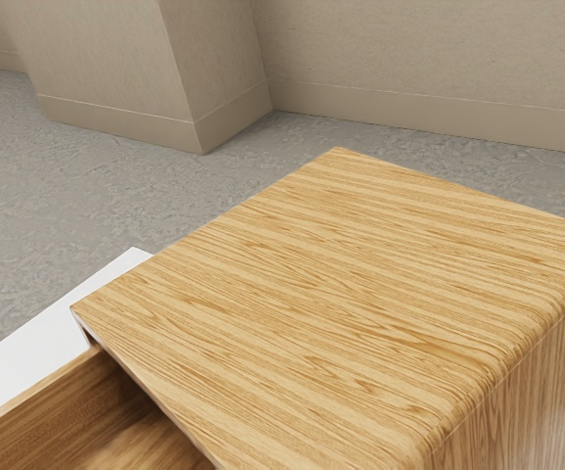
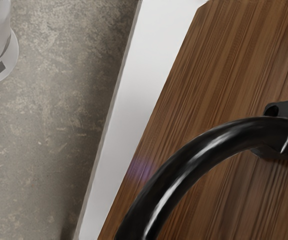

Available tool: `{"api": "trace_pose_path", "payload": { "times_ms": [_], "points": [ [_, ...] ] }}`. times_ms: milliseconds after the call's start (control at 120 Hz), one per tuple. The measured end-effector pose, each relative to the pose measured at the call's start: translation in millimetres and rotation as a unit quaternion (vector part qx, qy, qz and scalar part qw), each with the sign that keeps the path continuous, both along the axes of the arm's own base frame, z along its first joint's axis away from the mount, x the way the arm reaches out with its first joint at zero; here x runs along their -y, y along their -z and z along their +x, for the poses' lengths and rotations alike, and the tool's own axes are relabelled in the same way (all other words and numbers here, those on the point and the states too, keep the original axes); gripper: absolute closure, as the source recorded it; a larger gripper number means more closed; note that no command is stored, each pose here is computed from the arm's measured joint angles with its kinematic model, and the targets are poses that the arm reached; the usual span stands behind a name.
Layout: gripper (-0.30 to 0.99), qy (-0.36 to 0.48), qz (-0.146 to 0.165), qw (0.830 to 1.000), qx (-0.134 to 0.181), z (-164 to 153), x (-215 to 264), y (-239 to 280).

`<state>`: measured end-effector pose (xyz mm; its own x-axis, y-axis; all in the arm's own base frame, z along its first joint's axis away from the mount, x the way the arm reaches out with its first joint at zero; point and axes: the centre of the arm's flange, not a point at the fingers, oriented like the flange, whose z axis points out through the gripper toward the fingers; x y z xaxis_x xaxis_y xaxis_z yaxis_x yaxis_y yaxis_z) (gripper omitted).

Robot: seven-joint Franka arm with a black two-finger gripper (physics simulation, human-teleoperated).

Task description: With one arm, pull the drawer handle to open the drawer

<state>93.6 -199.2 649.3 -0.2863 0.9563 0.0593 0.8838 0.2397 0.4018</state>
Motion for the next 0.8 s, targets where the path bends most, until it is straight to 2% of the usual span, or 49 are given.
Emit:
{"api": "trace_pose_path", "payload": {
  "times_ms": [92, 333, 800],
  "points": [
    [0.03, 0.001, -0.001, 1.000, 0.013, -10.4, 0.3, -3.2],
    [0.02, -0.014, -0.004, 1.000, 0.021, -26.6, -4.2, -2.7],
    [0.05, -0.023, -0.005, 0.995, 0.099, -78.6, -9.3, -12.4]
  ]
}}
